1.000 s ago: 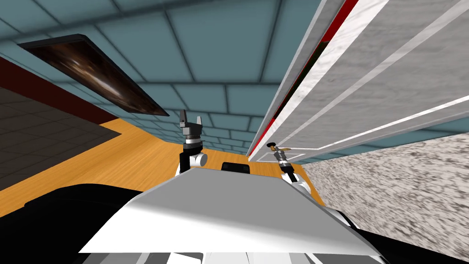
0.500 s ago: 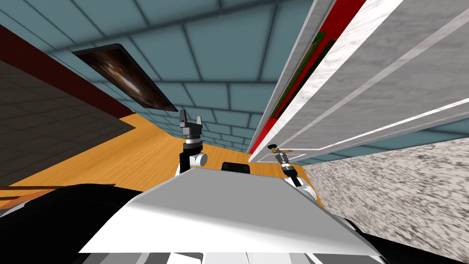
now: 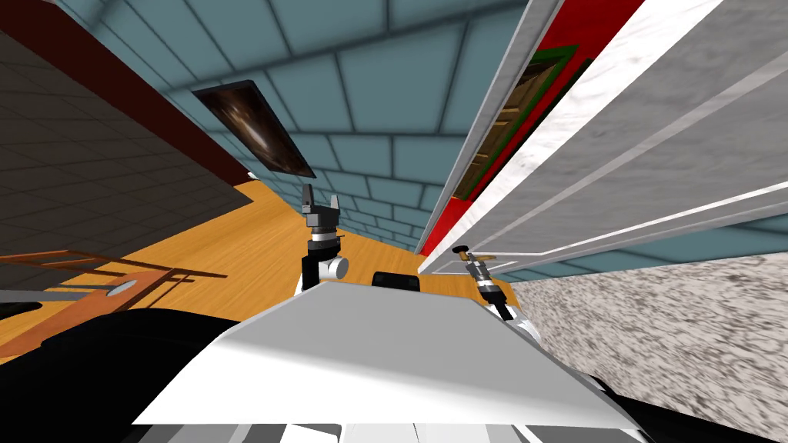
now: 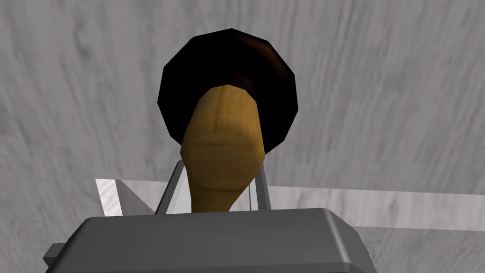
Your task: Pull the door open
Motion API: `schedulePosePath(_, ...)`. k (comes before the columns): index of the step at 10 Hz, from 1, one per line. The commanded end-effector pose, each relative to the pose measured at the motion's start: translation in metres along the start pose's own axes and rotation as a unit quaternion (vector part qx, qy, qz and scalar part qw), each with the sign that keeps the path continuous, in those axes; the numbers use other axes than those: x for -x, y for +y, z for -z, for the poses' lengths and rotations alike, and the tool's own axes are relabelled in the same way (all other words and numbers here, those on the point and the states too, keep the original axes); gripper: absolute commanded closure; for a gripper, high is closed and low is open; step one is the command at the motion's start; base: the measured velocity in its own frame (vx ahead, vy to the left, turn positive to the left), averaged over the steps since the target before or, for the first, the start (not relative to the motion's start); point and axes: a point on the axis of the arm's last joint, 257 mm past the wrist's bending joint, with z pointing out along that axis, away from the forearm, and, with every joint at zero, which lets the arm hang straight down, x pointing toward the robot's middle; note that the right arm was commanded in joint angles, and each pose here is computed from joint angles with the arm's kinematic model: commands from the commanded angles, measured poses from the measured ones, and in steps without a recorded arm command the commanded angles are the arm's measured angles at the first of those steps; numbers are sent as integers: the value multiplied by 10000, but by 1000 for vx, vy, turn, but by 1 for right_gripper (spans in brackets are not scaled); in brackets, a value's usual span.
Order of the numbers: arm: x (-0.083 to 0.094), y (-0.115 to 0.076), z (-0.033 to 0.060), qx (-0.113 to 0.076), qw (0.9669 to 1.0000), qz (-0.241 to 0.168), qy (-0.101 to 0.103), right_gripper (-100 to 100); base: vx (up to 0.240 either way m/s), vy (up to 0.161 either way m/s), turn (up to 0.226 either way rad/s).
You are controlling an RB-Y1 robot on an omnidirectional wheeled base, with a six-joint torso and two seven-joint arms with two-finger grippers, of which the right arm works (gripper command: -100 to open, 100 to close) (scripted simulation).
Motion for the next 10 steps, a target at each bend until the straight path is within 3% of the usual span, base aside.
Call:
schedulePosePath(1, 30, 9, 136, 0, 10000, 14, 44, 100, -215, -101, 217)
schedulePosePath(3, 46, 15, 229, 9, 10000, 19, 79, 100, -227, -105, 192)
schedulePosePath(4, 14, -18, 205, -21, 10000, -12, 80, 100, -90, -38, 27)
schedulePosePath(10, 38, -2, 338, 3, 9999, 5, 169, 100, -228, -97, 199)
